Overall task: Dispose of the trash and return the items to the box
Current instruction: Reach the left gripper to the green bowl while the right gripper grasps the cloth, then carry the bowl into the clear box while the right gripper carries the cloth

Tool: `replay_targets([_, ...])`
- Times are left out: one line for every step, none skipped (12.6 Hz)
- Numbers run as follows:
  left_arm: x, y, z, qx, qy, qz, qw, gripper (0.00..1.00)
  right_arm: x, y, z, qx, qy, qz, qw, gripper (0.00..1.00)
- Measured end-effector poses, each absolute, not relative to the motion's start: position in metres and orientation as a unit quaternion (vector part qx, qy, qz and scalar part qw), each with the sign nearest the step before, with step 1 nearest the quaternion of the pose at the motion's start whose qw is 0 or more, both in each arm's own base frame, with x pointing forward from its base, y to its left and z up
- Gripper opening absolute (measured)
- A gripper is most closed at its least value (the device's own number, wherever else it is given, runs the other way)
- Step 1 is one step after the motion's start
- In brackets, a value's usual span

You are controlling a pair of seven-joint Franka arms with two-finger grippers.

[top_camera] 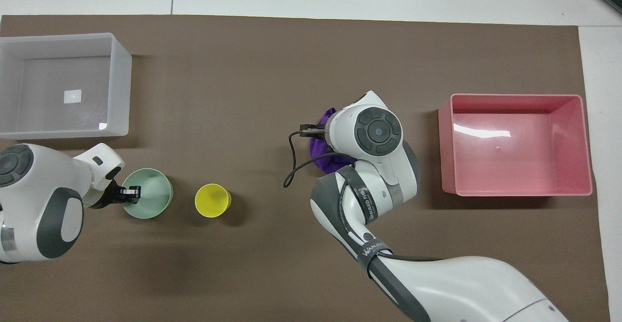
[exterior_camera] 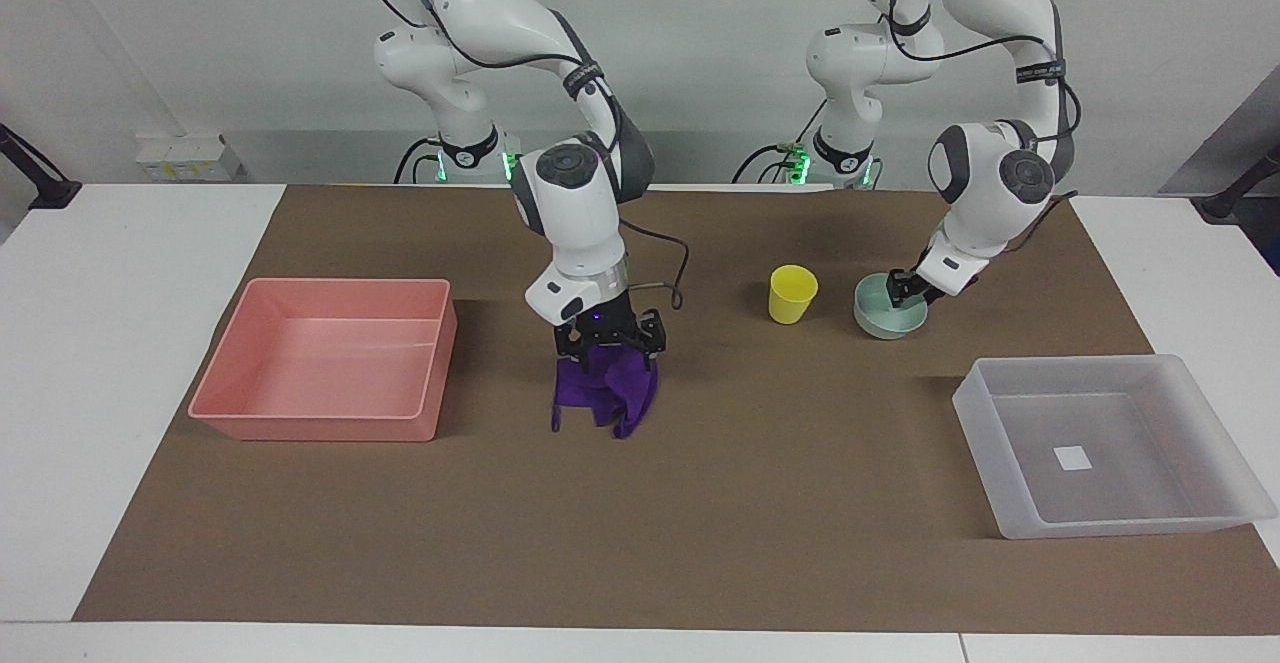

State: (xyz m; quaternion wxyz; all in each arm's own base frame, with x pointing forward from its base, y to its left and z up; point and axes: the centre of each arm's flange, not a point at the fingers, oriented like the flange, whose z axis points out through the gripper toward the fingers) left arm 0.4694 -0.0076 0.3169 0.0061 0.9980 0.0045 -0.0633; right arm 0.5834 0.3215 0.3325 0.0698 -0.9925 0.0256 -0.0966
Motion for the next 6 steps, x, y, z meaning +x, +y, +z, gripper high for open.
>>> replay_targets([0.473, -0.008, 0.322, 0.998, 0.005, -0.06, 0.008, 0.07, 0.583, 0.322, 0.328, -0.993, 0.025, -0.097, 0.069, 1.0])
replay_targets([0.479, -0.008, 0.331, 0.998, 0.003, -0.062, 0.008, 0.04, 0.583, 0.321, 0.324, -0.992, 0.025, -0.098, 0.069, 0.96])
replay_targets([0.486, -0.008, 0.346, 0.998, 0.003, -0.067, 0.009, 0.04, 0.582, 0.32, 0.32, -0.992, 0.026, -0.099, 0.07, 0.96])
replay_targets([0.496, -0.008, 0.366, 0.997, 0.004, -0.071, 0.011, 0.04, 0.58, 0.319, 0.316, -0.992, 0.026, -0.1, 0.07, 0.84])
replay_targets([0.505, -0.007, 0.39, 0.997, 0.008, -0.074, 0.017, 0.04, 0.579, 0.317, 0.312, -0.992, 0.027, -0.098, 0.068, 0.7])
replay_targets([0.515, -0.003, 0.418, 0.997, 0.015, -0.076, 0.024, 0.04, 0.578, 0.316, 0.311, -0.993, 0.027, -0.097, 0.067, 0.56])
